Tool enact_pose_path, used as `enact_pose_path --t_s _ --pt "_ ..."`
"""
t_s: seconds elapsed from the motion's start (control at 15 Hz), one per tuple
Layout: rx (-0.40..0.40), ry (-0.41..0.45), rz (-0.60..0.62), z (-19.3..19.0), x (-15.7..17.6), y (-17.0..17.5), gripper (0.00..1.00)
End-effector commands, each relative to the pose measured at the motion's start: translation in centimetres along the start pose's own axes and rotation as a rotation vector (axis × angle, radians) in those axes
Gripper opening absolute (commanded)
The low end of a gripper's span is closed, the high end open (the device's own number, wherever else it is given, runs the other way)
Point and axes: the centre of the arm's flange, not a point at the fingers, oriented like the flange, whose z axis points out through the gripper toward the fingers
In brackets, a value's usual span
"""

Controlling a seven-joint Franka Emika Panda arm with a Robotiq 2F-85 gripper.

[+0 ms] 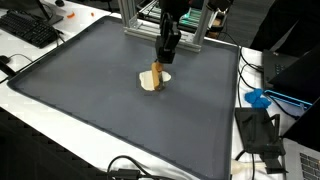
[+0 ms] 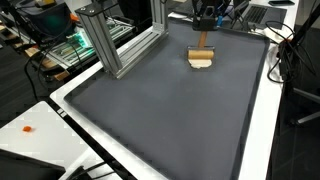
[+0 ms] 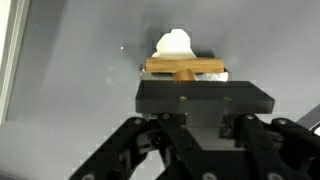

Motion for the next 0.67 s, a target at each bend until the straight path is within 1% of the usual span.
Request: enact_pose_path --t_s 0.0,0.33,0.6 --pt "-0.034 0.025 0.042 4.5 0.7 0.8 0.22" --pt "-0.028 0.036 0.088 5.0 1.9 1.3 0.22" --pt "-0.028 0.064 0.125 5.3 2.8 1.8 0.22"
